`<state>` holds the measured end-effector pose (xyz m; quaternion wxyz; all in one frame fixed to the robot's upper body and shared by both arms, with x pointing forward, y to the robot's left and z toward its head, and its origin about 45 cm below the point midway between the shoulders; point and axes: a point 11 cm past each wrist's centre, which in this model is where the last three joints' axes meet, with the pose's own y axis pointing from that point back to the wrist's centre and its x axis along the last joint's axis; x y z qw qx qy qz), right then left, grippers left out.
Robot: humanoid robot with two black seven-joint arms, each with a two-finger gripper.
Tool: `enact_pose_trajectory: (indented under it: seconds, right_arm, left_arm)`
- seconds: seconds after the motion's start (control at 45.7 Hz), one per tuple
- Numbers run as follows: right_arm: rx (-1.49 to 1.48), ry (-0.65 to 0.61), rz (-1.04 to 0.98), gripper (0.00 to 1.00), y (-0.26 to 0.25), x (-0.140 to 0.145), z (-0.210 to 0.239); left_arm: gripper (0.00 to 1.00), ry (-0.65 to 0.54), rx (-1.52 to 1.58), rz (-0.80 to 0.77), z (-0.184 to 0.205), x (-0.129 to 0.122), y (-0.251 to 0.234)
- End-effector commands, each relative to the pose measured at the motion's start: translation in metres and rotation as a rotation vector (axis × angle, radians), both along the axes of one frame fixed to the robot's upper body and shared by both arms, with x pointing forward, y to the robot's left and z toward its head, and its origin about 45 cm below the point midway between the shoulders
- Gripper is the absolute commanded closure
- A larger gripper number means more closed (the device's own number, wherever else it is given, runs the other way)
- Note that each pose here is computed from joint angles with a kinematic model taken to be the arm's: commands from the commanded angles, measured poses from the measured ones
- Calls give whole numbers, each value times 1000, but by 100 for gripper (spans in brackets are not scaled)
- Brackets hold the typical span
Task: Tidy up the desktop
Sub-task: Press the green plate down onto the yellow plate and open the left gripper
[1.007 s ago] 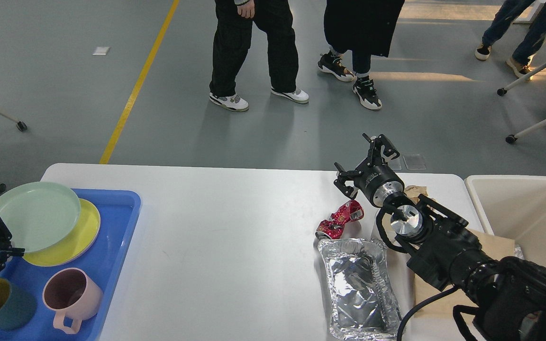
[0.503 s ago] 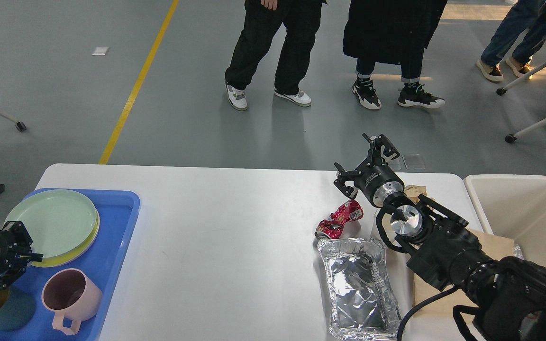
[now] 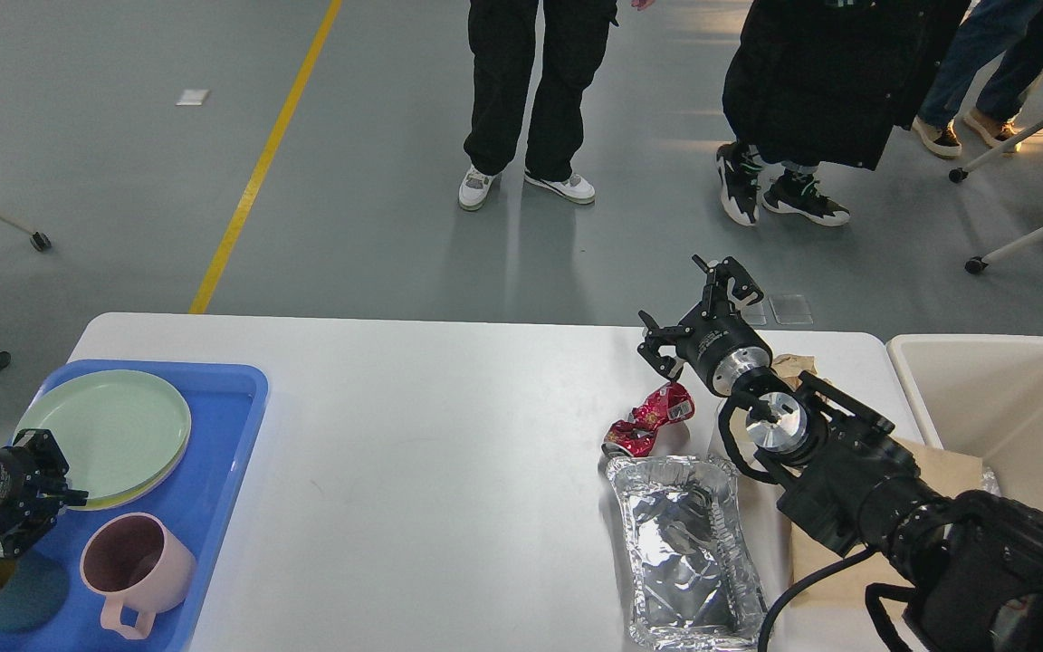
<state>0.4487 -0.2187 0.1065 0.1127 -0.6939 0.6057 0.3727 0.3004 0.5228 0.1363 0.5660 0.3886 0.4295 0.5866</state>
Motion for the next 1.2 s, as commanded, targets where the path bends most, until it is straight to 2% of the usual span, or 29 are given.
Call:
enact_pose_trajectory:
  seconds: [0.0, 0.328, 0.416, 0.46, 0.569, 0.788, 0.985, 1.182]
  right_arm:
    - [1, 0, 1, 0, 1, 0, 0]
    - [1, 0, 1, 0, 1, 0, 0]
    - [1, 0, 1, 0, 1, 0, 0]
    - [0, 0, 0, 0, 0, 0, 0]
    - [1, 0, 1, 0, 1, 0, 0]
    - [0, 0, 0, 0, 0, 0, 0]
    - [0, 0, 0, 0, 0, 0, 0]
    - [0, 1, -1, 0, 0, 0, -1]
  left_arm:
    - [100, -9, 17, 12, 3, 1, 7]
    - [100, -19, 38, 27, 7, 2, 15]
    - [97, -19, 38, 27, 7, 2, 15]
    - [91, -19, 39, 28, 7, 2, 16]
    - [67, -18, 62, 45, 8, 2, 20]
    - [46, -20, 84, 61, 8, 4, 21]
    - [34, -22, 84, 58, 10, 5, 20]
    - [33, -22, 89, 61, 10, 5, 21]
